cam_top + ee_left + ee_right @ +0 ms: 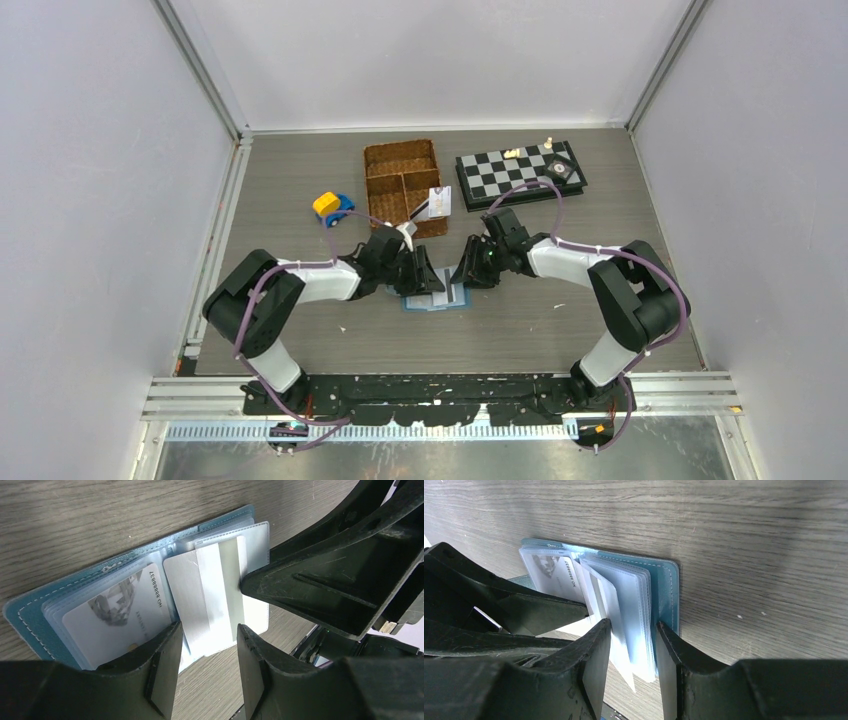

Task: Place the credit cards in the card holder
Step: Insert the credit card into the card holder.

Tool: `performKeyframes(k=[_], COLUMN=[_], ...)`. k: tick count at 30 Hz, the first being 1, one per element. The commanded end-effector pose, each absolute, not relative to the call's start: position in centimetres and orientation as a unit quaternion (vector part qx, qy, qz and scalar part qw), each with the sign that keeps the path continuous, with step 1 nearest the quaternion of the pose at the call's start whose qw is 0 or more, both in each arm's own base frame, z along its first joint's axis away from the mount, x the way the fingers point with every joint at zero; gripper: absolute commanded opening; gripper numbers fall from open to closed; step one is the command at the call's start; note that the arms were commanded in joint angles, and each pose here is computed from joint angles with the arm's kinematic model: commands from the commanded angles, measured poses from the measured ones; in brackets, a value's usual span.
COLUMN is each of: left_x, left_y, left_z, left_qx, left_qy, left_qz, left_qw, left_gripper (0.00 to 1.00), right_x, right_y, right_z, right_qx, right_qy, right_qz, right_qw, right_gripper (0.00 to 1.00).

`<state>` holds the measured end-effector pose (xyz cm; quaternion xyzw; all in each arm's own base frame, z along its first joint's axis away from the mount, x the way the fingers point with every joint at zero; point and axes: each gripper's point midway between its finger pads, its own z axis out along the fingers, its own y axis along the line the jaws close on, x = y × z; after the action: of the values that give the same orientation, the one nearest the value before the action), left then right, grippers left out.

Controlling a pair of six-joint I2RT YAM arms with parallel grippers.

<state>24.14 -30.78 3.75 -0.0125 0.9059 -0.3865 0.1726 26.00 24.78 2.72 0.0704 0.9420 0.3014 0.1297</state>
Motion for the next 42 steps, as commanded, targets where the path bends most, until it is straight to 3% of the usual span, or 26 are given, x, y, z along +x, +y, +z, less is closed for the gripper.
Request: performKeyframes(k=[1,20,42], left_x=[23.7,24.2,24.4], left_y=[-30.5,-33.8,-35.3], left_z=[2.3,4.9,7.0], left_qx=[-0.001,0.025,0.077], left_qy=[0.918,0.887,0.885], left_qz=[-0.360,-0.414,-0.395], left_qw=[0.164,0.206,0.234], left_gripper=[0.47,0.43,0.45], right_x=[24.9,24.6,24.8], right_y=[23.1,23.3,23.3], right_z=[1.3,0.8,1.8], right_qx=[0.079,0.089,0.094], right_qy=[0.956,0.956,0.955], right_qz=[0.256,0.255,0.247], right_qw=[0.118,0.116,0.132], right_gripper=[0.44,0.46,0.46])
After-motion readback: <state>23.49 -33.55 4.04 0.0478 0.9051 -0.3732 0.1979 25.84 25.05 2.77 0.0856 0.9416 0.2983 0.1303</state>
